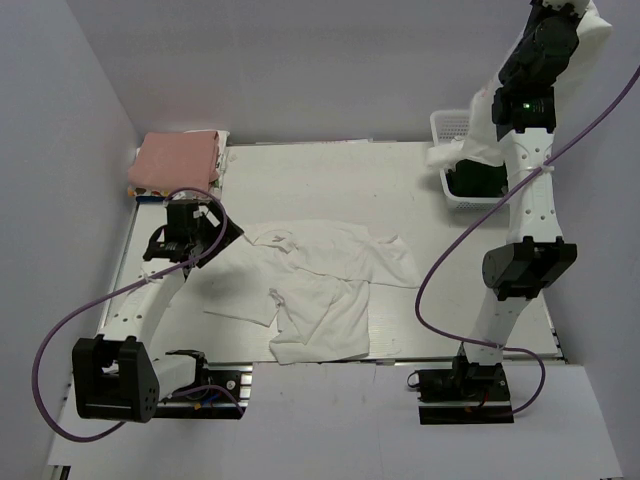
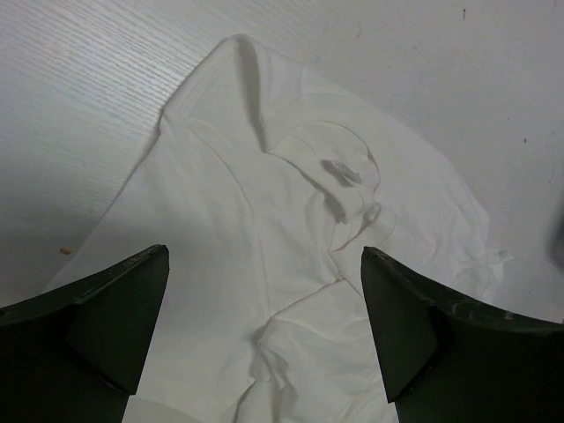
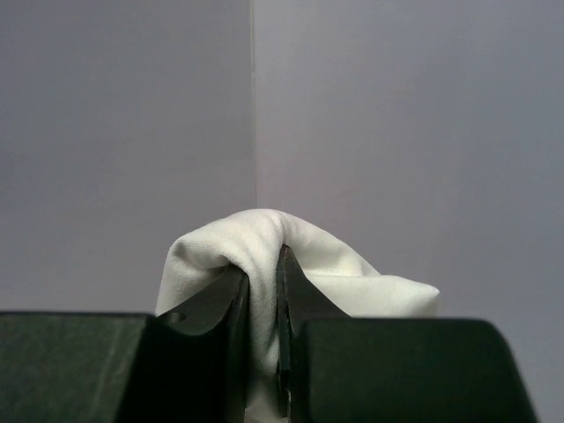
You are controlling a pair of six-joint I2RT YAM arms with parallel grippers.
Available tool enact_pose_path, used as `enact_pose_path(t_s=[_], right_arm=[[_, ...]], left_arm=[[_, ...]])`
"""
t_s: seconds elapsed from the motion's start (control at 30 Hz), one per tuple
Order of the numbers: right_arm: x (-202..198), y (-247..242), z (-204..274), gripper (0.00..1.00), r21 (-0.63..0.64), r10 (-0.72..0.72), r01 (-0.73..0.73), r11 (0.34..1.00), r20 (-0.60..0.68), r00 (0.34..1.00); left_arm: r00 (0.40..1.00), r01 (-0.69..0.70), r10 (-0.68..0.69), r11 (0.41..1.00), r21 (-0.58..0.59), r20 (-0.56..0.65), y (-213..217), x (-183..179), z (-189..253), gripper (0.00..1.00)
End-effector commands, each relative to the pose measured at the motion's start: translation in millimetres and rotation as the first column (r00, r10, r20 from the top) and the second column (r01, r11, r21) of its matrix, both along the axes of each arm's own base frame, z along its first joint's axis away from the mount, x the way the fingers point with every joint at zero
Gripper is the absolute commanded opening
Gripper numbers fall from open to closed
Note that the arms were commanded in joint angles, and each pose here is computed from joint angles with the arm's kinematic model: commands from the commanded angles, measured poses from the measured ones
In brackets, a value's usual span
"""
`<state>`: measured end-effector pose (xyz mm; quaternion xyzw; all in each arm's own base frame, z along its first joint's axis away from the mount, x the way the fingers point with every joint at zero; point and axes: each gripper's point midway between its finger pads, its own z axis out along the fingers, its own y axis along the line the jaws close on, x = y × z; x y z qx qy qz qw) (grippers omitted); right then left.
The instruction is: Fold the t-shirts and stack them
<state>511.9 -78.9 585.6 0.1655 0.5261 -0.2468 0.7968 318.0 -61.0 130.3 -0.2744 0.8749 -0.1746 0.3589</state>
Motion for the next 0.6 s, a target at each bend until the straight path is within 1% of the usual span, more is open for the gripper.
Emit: enact_pose_path(t_s=[0.0,0.03,0.13,0.23,0.27,0.3,0.33,0.37,0.4,0.43,0.47,0.5,0.53,0.57], right_arm=[[-23,-18,62,0.00,-0.052,-0.006,0.020,0.998,0.254,0.967],[-25,-29,65,0.00,-0.058,-0.020,0.037,0.998,0.272,0.962],[-26,-30,78,0.00,-0.094,0.058,-0.029,0.995,0.318,0.946],[-12,-32,60,0.00,-0.116,0.079,-0.050,0.992,0.260,0.962],[7,-34,32,0.00,-0.103,0.083,-0.065,0.993,0.184,0.979],[12,-36,21,0.00,-0.093,0.087,-0.073,0.993,0.155,0.984],[25,-33,-1,0.00,-0.094,0.123,-0.117,0.989,0.065,0.990],[45,-32,-43,0.00,-0.046,0.156,-0.157,0.986,-0.021,0.987],[51,-32,-60,0.00,-0.023,0.175,-0.176,0.984,-0.059,0.983],[65,-30,-107,0.00,0.021,0.210,-0.209,0.978,-0.190,0.959],[78,-27,-148,0.00,0.101,0.251,-0.233,0.967,-0.245,0.937],[81,-30,-171,0.00,0.142,0.252,-0.220,0.965,-0.281,0.926],[83,-30,-216,0.00,0.224,0.267,-0.195,0.955,-0.359,0.895],[90,-30,-249,0.00,0.277,0.280,-0.177,0.944,-0.394,0.876]], left_arm=[[0.997,0.022,-0.020,0.999,-0.029,0.074,-8,16,25,1.00],[0.997,0.022,-0.020,0.999,-0.029,0.071,-8,18,25,1.00],[0.998,0.023,-0.021,0.999,-0.041,0.059,-10,18,22,1.00],[0.998,0.033,-0.030,0.998,-0.061,0.048,-14,17,14,1.00],[0.998,0.028,-0.024,0.997,-0.069,0.051,-14,20,13,1.00],[0.998,0.038,-0.034,0.996,-0.077,0.050,-17,19,12,1.00],[0.998,0.047,-0.043,0.995,-0.085,0.039,-19,19,9,1.00],[0.998,0.047,-0.043,0.995,-0.085,0.039,-19,19,8,1.00],[0.998,0.053,-0.050,0.994,-0.091,0.039,-20,21,10,1.00],[0.998,0.053,-0.050,0.995,-0.091,0.028,-20,19,8,1.00],[0.998,0.053,-0.050,0.994,-0.091,0.030,-20,21,9,1.00],[0.999,0.052,-0.050,0.995,-0.090,0.019,-20,20,8,1.00],[0.998,0.059,-0.056,0.995,-0.084,0.030,-20,21,11,1.00],[0.998,0.059,-0.056,0.995,-0.084,0.030,-20,21,11,1.00]])
